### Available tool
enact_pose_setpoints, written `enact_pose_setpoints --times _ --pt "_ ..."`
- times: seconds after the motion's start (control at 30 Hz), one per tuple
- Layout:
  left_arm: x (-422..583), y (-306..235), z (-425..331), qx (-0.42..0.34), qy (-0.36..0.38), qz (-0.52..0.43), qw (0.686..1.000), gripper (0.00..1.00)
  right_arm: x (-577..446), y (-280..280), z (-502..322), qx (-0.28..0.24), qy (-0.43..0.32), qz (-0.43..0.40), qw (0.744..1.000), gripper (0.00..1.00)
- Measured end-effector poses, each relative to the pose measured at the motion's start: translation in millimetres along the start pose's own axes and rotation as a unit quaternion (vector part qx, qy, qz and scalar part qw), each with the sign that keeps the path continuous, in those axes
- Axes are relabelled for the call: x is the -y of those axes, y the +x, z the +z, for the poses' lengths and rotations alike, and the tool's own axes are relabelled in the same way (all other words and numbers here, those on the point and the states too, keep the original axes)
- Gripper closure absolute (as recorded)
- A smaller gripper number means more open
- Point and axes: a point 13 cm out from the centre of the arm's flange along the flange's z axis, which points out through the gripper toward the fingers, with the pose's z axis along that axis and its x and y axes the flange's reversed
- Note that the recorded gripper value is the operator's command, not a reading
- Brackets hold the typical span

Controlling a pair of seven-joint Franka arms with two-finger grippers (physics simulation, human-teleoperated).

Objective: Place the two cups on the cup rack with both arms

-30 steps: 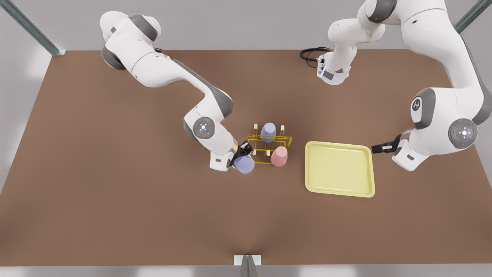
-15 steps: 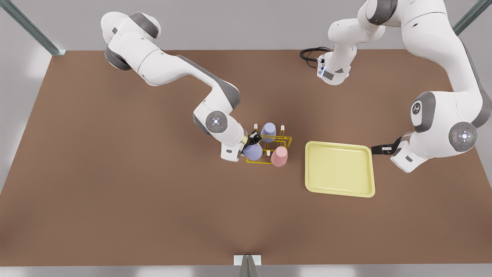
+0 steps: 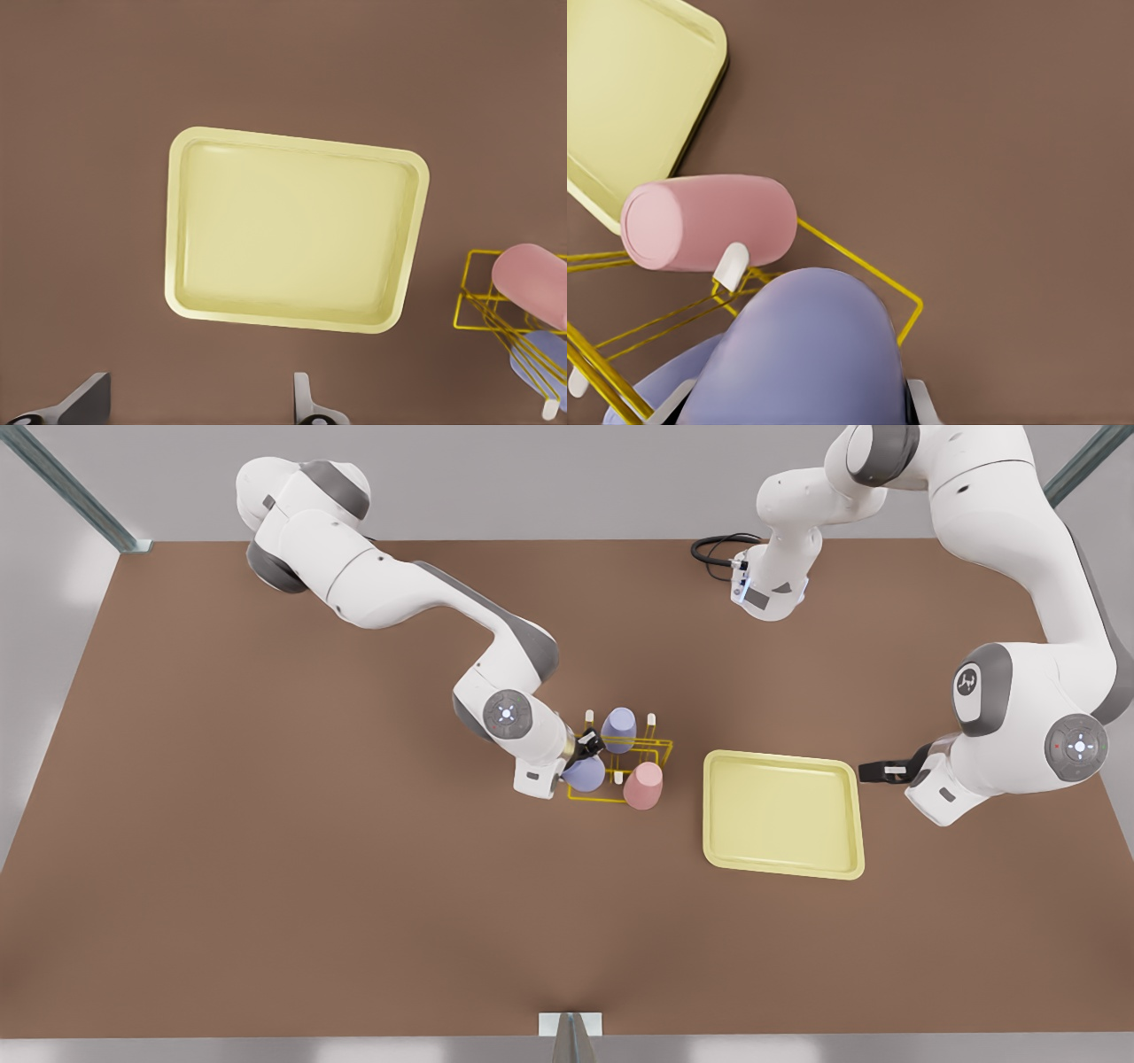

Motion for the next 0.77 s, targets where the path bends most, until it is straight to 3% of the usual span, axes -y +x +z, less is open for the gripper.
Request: enact_pose_setpoints --times 0.3,0.4,0.47,0.53,0.6,0.67,0.77 --pt "5.1 -0.2 0.5 0.000 0.000 0.011 1.000 0.00 28.8 -13.6 -36.6 0.009 0.016 0.023 1.000 0.00" --pt "8.9 -0.5 -2.0 0.002 0.000 0.016 1.000 0.00 158.7 -21.1 -86.3 0.006 0.153 0.058 0.986 0.00" --pt "9.4 -0.5 -3.5 0.003 0.001 0.017 1.000 0.00 287.4 -17.6 -159.2 0.015 0.215 0.139 0.967 0.00" --pt "9.5 -0.4 -3.8 0.003 0.001 0.018 1.000 0.00 356.0 5.7 -252.7 0.034 0.245 0.199 0.948 0.00" --pt "8.2 -0.5 -3.3 0.002 0.001 0.018 1.000 0.00 394.3 75.2 -340.8 0.035 0.269 0.258 0.927 0.00" --pt "6.3 -0.3 -2.9 0.001 0.001 0.017 1.000 0.00 394.7 141.7 -384.6 0.024 0.272 0.288 0.918 0.00" --pt "4.2 3.4 -2.3 -0.005 0.002 0.016 1.000 0.00 374.5 181.4 -398.6 0.010 0.260 0.288 0.921 0.00"
